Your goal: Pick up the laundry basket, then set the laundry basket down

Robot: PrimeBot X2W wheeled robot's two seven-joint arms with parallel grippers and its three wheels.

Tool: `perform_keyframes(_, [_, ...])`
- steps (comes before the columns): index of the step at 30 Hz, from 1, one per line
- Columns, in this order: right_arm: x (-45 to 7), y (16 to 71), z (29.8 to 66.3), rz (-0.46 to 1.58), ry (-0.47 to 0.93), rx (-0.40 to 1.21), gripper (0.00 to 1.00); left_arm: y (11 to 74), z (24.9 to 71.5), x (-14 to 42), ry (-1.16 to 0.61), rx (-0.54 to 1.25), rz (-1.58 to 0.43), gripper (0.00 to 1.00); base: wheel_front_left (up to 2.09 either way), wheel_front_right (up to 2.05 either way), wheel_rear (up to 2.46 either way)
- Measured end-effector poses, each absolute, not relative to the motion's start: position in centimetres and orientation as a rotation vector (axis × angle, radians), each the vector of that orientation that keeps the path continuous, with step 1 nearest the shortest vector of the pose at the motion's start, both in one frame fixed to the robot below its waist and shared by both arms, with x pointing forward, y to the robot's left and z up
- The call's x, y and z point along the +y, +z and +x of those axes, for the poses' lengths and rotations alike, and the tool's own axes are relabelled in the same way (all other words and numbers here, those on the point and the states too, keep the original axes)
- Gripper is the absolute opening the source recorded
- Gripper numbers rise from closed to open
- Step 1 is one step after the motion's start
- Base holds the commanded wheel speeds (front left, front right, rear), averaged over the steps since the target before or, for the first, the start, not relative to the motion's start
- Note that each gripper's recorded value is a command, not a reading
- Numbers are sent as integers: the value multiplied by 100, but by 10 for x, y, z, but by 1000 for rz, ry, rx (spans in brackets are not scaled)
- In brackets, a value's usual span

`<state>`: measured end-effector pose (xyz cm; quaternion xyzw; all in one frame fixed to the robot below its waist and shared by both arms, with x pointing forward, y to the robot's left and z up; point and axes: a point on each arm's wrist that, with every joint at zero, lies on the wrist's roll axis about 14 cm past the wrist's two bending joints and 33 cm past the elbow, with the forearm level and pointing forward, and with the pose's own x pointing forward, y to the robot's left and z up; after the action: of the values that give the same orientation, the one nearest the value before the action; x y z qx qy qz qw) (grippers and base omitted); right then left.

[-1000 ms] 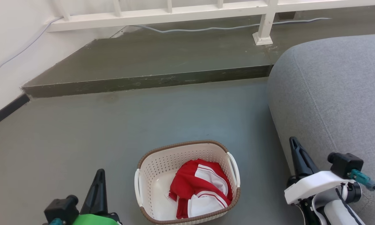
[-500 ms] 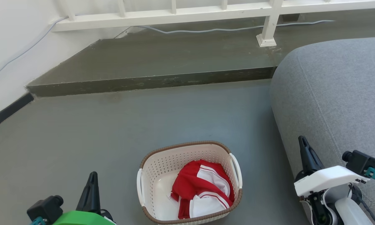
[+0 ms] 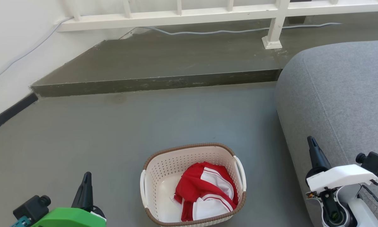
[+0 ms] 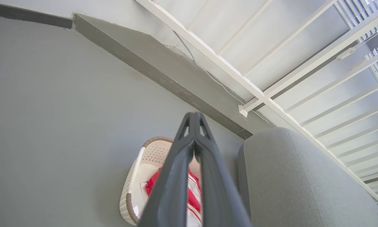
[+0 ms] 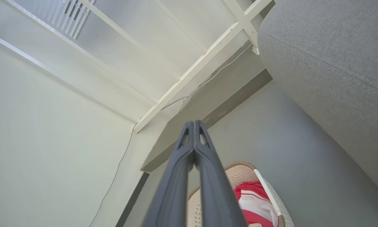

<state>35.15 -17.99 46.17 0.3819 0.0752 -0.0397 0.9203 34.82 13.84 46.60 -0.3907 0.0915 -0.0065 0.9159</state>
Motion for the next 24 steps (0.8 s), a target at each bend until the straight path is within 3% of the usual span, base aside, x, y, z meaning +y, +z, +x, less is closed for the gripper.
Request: perform_keyframes(24, [-192, 465, 361, 1118, -109, 145, 0, 467, 358, 155, 27, 194, -1131, 0, 0, 0, 0])
